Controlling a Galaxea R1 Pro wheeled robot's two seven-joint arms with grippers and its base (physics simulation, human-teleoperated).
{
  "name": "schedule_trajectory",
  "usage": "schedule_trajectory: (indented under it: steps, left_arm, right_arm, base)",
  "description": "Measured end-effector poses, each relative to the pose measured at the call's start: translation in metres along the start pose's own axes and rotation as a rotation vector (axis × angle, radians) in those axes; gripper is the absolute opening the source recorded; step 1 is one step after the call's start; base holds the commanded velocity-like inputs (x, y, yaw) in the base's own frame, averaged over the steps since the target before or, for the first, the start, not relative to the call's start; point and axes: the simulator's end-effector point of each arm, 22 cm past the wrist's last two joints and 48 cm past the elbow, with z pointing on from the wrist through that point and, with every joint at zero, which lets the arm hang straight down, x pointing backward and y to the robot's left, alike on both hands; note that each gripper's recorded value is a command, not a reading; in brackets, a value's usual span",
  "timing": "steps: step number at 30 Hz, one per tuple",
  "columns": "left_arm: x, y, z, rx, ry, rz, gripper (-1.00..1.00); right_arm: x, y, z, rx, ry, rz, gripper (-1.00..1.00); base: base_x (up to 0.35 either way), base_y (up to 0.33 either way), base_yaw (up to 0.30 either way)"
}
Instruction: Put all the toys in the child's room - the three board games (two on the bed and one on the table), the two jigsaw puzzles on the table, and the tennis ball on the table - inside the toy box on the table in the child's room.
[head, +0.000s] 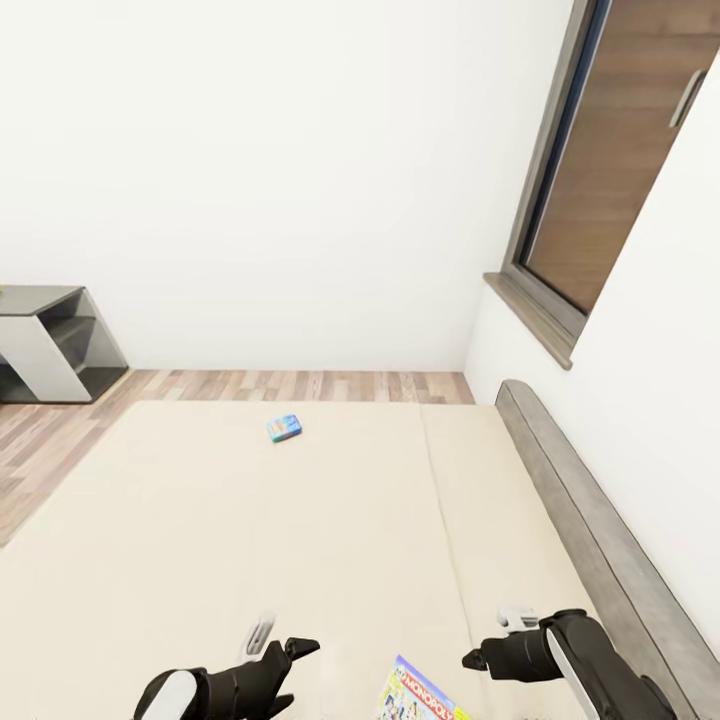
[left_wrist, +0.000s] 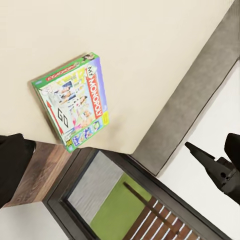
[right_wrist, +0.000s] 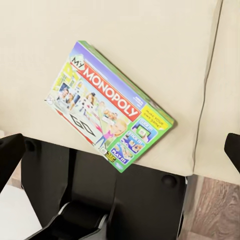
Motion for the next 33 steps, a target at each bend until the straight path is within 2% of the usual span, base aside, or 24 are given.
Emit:
schedule_trajectory:
  steps: [20,33]
  left_arm:
    - [-0.009,-0.005,-0.001,0.007,-0.011,0.016,1.00]
    - [-0.028,0.009,-0.011,-0.002,-0.050,-0.025,1.00]
  right_arm:
    - [-0.018,-0.002,0.003,0.002,-0.008,0.000,1.00]
    - [-0.013,-0.003,0.010,-0.002,0.010,0.008,1.00]
  base:
    - [0.000,0.000,0.000]
    - [0.000,0.000,0.000]
